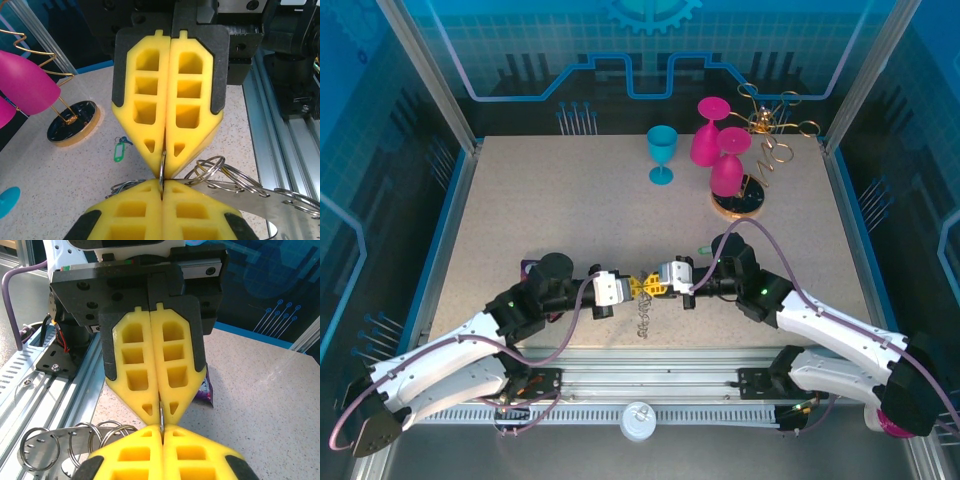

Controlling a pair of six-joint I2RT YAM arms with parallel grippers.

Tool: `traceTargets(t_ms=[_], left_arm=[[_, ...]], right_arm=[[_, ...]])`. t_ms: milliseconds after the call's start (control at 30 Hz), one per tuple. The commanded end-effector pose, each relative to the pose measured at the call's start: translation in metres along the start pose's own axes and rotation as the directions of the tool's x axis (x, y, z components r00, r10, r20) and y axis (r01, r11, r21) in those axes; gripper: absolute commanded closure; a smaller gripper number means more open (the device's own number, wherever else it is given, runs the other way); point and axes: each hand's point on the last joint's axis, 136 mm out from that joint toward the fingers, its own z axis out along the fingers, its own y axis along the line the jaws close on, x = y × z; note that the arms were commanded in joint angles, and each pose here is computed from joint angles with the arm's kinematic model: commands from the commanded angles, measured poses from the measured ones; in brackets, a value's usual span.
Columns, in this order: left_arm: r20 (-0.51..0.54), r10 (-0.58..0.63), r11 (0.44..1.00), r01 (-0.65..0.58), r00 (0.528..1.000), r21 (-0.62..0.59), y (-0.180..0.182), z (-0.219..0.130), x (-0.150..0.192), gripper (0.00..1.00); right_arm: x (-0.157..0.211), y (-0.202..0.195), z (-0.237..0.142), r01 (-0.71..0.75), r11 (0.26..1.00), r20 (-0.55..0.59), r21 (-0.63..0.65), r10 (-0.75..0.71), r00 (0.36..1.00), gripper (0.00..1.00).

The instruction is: Put the keys on the keyring

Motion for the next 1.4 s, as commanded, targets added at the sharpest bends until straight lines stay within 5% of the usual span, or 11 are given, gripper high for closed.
traceTargets(t_ms=[0,133,200,333,533,1367], left_arm=[[0.069,0.033,0.999,-0.032,0.997,-0.016,0.004,-0.001,-0.015,1.0],[0.045,0.07,0.996,-0.067,0.997,-0.057,0.011,-0.004,-0.014,1.0],[0.009,0.096,0.993,-0.095,0.995,-0.074,0.014,-0.004,-0.009,1.0],[-0.082,0.172,0.977,-0.181,0.982,-0.109,0.023,-0.003,0.002,1.0],[-0.156,0.248,0.957,-0.267,0.956,-0.116,0.028,-0.001,0.008,1.0],[-0.103,0.195,0.978,-0.201,0.975,-0.049,0.014,0.004,0.001,1.0]], right_arm=[[-0.006,0.002,-0.003,0.017,1.0,0.03,0.007,-0.017,0.999,1.0],[0.009,-0.01,-0.012,0.059,0.992,-0.058,0.109,-0.053,0.997,0.78],[0.019,-0.012,-0.016,0.092,0.988,-0.129,0.125,-0.076,0.989,0.75],[0.029,-0.016,-0.022,0.141,0.98,-0.218,0.141,-0.108,0.97,0.74],[0.021,-0.018,-0.016,0.167,0.975,-0.203,0.146,-0.136,0.97,0.76],[0.011,-0.013,0.012,0.203,0.973,-0.157,0.114,-0.184,0.97,0.8]])
